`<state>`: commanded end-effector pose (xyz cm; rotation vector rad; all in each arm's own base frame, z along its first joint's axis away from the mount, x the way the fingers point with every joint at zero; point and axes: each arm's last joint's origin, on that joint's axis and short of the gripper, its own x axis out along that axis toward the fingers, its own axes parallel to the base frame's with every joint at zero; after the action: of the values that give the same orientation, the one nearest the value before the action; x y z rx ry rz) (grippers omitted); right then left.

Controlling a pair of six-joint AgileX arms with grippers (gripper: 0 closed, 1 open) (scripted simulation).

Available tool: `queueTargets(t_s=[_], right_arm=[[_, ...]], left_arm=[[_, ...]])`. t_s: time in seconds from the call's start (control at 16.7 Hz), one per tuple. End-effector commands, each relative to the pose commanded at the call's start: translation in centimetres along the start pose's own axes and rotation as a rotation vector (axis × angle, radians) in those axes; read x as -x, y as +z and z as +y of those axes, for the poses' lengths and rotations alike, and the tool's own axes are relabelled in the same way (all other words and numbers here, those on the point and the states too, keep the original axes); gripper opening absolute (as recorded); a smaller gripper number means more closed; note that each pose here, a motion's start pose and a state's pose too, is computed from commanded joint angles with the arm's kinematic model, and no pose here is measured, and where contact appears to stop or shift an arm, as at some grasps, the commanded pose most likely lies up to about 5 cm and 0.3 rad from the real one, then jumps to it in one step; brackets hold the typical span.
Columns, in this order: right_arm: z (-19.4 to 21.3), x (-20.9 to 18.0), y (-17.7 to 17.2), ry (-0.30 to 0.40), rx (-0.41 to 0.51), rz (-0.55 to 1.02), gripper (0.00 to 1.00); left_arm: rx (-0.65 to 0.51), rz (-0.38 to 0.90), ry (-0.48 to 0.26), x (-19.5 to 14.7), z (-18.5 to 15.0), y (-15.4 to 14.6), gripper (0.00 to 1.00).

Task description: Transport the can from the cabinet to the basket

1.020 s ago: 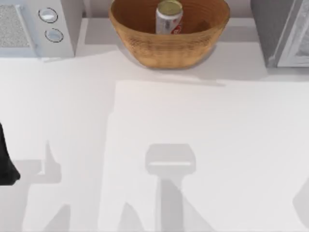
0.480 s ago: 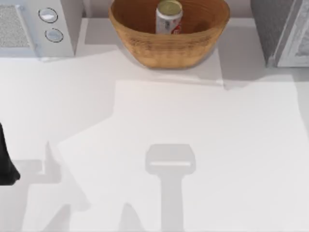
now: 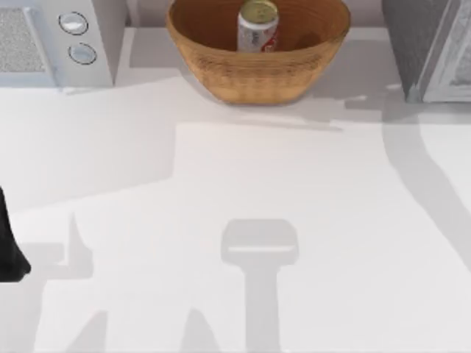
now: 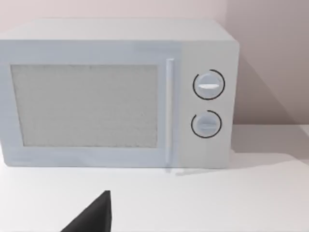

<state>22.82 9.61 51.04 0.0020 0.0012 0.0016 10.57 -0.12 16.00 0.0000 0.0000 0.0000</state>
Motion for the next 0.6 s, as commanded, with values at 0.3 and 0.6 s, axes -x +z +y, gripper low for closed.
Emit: queueTargets(t_s=[0.3, 0.6], right_arm=[[-0.8, 0.9, 0.6, -0.042, 0.003, -0.021, 1.0], [-0.7, -1.9, 0.7, -0.042, 0.002, -0.023, 1.0]], left_arm=[[0.0, 0.0, 0.0, 0.0, 0.0, 0.0, 1.0], [0.0, 0.0, 0.0, 0.0, 0.0, 0.0, 1.0]])
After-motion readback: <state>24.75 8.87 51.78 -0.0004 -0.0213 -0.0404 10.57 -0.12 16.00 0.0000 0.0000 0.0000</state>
